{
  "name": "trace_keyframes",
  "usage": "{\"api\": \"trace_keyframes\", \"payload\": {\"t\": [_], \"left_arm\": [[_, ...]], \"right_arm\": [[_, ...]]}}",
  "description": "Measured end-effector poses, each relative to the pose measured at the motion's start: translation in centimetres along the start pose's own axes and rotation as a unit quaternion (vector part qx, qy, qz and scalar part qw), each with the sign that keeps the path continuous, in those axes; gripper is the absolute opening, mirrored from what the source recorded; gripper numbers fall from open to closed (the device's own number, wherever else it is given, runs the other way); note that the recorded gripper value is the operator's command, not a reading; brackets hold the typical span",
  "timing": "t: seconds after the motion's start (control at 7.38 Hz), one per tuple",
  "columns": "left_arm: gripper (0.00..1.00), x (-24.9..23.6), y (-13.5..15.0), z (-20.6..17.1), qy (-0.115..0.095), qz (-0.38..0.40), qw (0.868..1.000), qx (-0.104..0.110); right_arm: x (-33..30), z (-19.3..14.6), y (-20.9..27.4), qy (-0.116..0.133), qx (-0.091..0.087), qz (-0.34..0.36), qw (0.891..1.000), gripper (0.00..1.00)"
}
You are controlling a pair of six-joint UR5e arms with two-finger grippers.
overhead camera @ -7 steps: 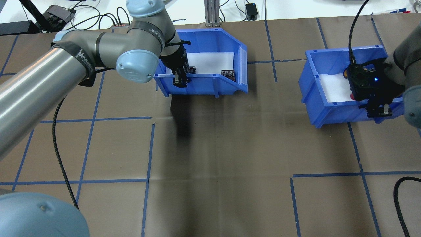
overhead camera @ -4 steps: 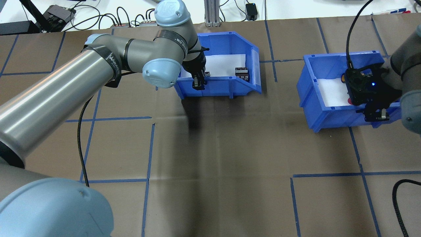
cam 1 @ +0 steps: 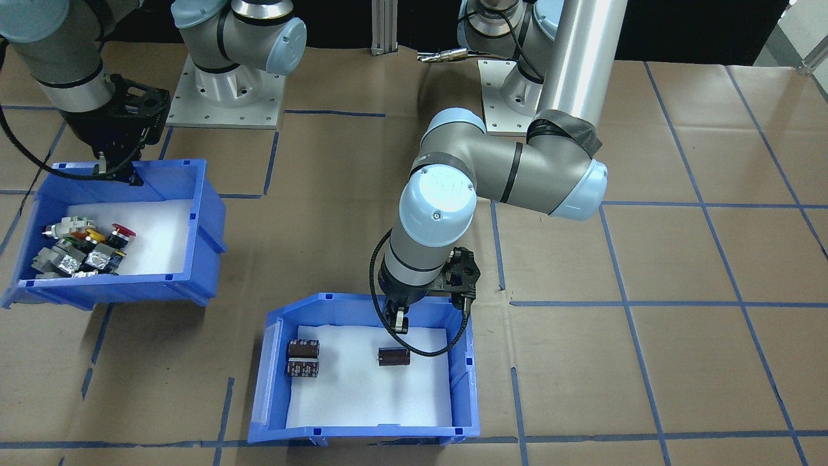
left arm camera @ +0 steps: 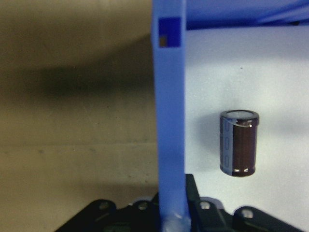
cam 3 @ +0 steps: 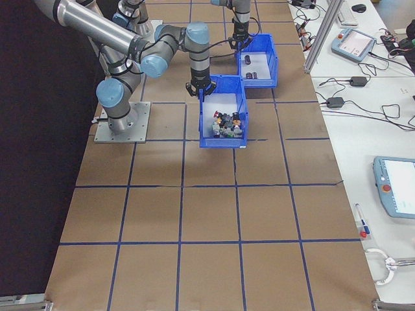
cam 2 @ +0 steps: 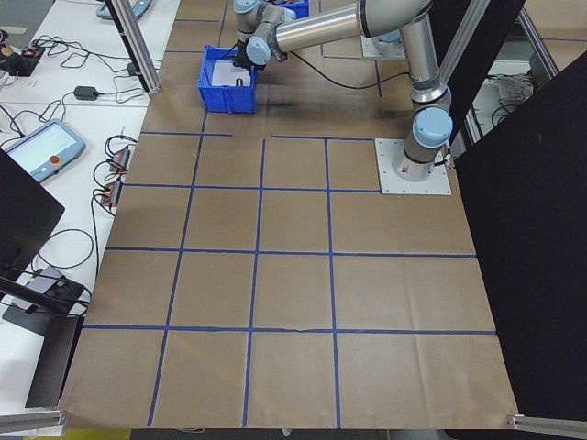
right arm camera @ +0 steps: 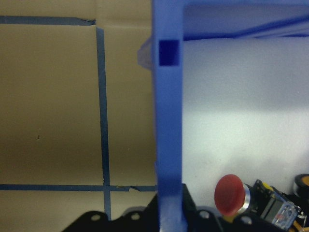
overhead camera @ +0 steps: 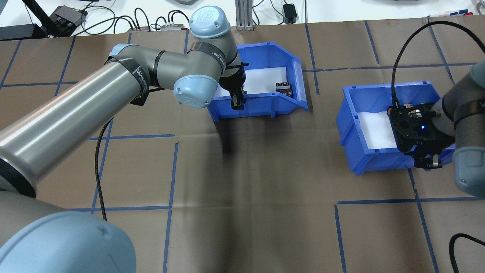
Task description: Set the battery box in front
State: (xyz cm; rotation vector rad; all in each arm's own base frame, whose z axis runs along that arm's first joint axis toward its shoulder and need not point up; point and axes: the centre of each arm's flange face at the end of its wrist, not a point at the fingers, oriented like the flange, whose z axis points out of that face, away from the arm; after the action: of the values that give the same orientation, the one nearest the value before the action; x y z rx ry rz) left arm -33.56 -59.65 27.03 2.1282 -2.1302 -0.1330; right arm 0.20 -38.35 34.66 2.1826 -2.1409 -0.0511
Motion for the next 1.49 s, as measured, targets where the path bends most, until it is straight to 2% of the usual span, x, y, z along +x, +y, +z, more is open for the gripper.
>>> {"api": "trace_keyframes", "payload": {"t": [0.14, 0.27, 0.41, 0.68, 0.81, 0.95, 1.08, 1.22, 1.49], "left_arm": [[0.22, -0.4, 0.4, -0.1, 0.000, -0.001, 1.000, 0.000], [0.70, -0.5, 0.6, -0.2, 0.001, -0.001, 1.000, 0.001], [0.99, -0.5, 0.6, -0.2, -0.003, -0.001, 1.000, 0.007], [1.00, -0.5, 0.0, 0.1, -0.012, 0.000, 0.999, 0.042], [0.99, -0.5, -0.3, -0.3, -0.008, 0.000, 0.998, 0.056], [0.99, -0.6, -0.6, -1.7, -0.002, 0.002, 0.998, 0.061], [0.99, -0.8, -1.6, -4.6, 0.004, 0.007, 0.998, 0.062], [0.99, -1.0, -4.0, -8.4, 0.001, 0.024, 0.998, 0.064], [0.99, -1.2, -10.0, -15.8, -0.003, 0.131, 0.989, 0.065]], "right_arm": [[-1.3, -0.1, -0.4, 0.004, -0.003, 0.000, 1.000, 0.00], [-2.5, -0.3, -0.9, 0.009, -0.004, 0.001, 1.000, 0.00], [-3.7, -0.1, -1.3, 0.011, -0.004, 0.003, 1.000, 0.00], [-5.3, 0.7, -2.1, 0.010, -0.002, 0.006, 1.000, 0.00], [-5.6, 0.8, -2.6, 0.011, 0.001, 0.007, 1.000, 0.00], [-5.8, 0.9, -3.3, 0.011, 0.005, 0.009, 1.000, 0.00], [-6.0, 1.0, -4.6, 0.010, 0.008, 0.011, 1.000, 0.00], [-6.3, 0.9, -6.4, 0.011, 0.010, 0.012, 1.000, 0.00], [-7.2, 0.7, -10.3, 0.014, 0.012, 0.011, 1.000, 0.00]]}}
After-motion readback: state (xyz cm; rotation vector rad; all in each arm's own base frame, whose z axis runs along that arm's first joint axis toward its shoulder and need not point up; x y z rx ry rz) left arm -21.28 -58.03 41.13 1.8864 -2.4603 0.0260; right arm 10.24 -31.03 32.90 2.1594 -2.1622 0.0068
